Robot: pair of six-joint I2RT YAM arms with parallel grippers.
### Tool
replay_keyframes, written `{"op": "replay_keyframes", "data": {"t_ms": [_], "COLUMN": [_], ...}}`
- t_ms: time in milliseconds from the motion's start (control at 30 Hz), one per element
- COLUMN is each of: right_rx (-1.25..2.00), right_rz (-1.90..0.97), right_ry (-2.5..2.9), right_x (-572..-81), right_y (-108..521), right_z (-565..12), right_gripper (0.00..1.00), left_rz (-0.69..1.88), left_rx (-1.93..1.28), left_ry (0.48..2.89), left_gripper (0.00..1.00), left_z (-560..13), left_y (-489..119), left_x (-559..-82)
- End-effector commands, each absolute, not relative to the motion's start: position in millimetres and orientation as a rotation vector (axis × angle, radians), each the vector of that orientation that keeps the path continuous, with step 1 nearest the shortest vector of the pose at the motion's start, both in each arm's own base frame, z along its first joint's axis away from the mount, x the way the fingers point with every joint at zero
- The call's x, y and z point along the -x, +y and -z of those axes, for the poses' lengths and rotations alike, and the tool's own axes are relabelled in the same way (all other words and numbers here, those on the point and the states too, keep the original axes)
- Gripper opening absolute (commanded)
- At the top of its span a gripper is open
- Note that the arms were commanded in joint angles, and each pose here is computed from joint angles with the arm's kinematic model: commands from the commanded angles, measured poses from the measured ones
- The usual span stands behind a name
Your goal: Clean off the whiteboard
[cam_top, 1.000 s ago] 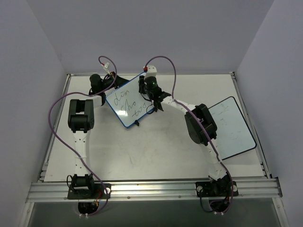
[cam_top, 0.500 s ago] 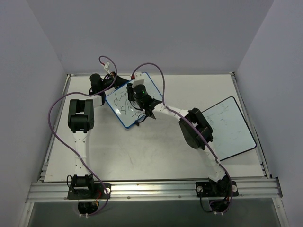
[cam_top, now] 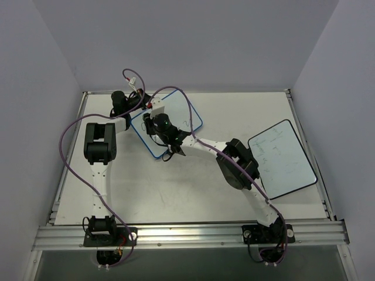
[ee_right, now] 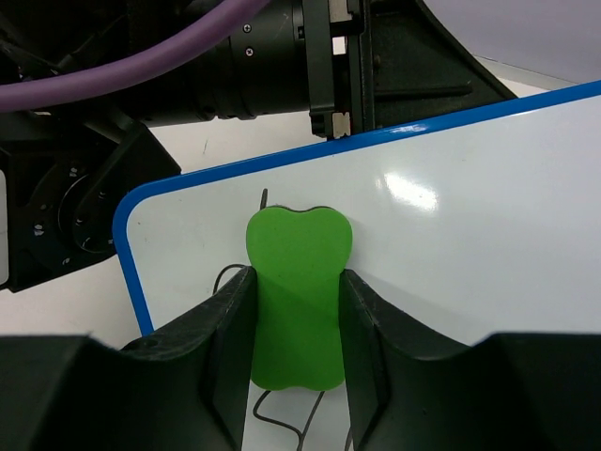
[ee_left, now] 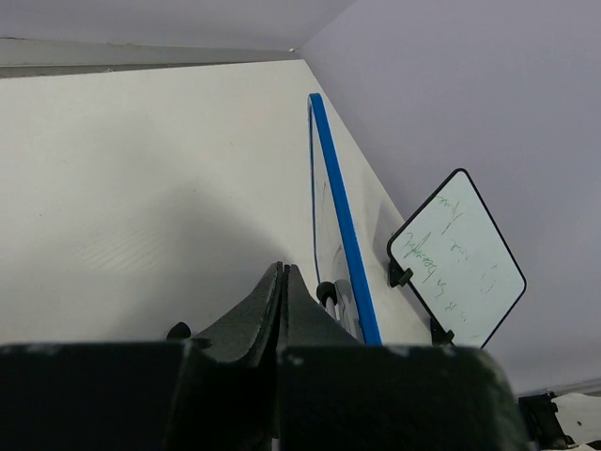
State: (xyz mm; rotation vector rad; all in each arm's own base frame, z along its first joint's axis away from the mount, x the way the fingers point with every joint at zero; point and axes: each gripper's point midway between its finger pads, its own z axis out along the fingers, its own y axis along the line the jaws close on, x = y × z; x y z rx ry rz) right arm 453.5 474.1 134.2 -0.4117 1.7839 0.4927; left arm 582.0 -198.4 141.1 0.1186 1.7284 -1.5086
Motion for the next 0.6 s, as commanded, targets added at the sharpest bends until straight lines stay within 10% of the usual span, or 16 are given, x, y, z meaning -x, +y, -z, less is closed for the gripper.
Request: {"op": "replay_keyframes", "data": {"t_ms": [0,567], "right_rx": [0.455,0.219], "right_rz": [-0.436,-0.309], "right_ry": [1.846,1.923], "right_x": [-452,-507], "right_y": [458,351], "right_z": [-113,-93], "right_gripper": [0.05,0.04], "left_rz": [1.511,1.506], "left_rx": [-0.261,-0.271], "left_ry": [1.683,1.68], "left_gripper": [0.02,0.02], "left_z": [-171,-174], "left_y": [-223,-224], "left_x": [-565,-565]}}
